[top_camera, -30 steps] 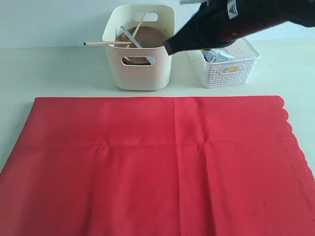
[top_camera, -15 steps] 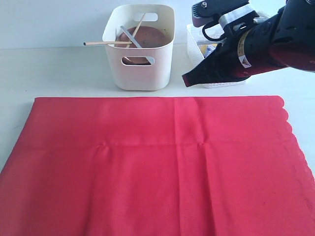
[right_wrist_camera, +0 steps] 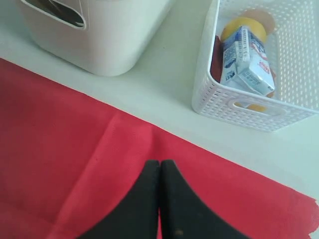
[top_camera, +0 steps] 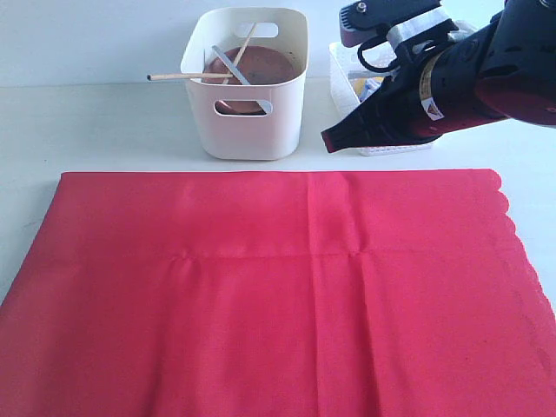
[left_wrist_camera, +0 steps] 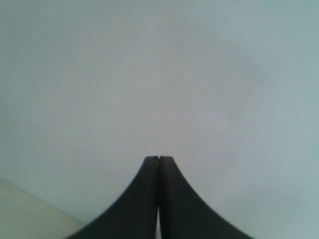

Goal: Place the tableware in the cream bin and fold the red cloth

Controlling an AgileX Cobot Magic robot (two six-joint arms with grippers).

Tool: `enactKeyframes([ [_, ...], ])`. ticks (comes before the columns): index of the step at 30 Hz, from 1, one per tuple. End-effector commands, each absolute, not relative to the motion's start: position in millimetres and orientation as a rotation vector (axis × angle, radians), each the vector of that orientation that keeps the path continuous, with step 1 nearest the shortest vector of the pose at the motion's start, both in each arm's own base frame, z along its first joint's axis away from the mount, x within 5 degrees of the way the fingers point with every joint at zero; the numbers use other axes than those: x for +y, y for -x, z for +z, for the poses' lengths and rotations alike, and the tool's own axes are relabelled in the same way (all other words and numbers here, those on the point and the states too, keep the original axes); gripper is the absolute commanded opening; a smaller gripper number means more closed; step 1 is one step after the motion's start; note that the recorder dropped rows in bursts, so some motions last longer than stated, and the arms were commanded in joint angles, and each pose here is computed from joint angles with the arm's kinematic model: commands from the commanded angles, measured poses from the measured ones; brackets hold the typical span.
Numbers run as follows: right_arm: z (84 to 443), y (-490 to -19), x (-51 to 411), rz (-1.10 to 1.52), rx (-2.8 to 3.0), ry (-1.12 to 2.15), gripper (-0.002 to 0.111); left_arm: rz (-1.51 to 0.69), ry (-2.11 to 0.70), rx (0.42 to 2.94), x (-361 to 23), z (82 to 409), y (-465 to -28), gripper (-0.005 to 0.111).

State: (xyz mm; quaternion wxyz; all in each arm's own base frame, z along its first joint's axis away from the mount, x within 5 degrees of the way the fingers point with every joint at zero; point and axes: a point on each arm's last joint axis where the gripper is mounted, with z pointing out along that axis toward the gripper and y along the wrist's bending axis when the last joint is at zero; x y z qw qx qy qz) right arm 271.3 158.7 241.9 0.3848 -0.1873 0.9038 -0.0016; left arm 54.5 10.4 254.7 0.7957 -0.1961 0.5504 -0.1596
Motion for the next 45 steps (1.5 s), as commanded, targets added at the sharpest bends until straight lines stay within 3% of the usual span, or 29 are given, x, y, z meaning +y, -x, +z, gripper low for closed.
enactKeyframes([
  [1,241,-270,158,-0.008,2.303,0.481,0.000,-0.279,0.387,1.326,9,265,-71,0.001],
  [12,241,-270,159,0.005,2.313,0.464,0.000,-0.152,0.300,1.633,9,276,-121,0.001],
  [21,240,-269,159,0.028,2.330,0.437,0.000,-0.159,0.380,1.947,10,235,-159,0.003],
  [25,240,-269,159,0.028,2.330,0.437,0.000,-0.185,0.372,2.129,3,214,-177,0.019],
  [27,240,-269,159,0.028,2.330,0.437,0.000,-0.189,0.326,2.240,-5,197,-189,0.039],
  [29,240,-269,159,0.028,2.330,0.437,0.000,-0.171,0.322,2.347,-8,175,-199,0.051],
  [31,240,-269,159,0.028,2.330,0.437,0.000,-0.147,0.349,2.405,-7,155,-207,0.056],
  [34,240,-269,159,0.028,2.330,0.437,0.000,-0.155,0.438,2.484,-8,135,-216,0.057],
  [39,240,-269,159,0.026,2.329,0.438,0.000,-0.146,0.227,2.585,-30,116,-230,0.057],
  [45,240,-269,159,0.026,2.329,0.438,0.000,-0.125,0.223,2.659,-32,96,-233,0.055],
])
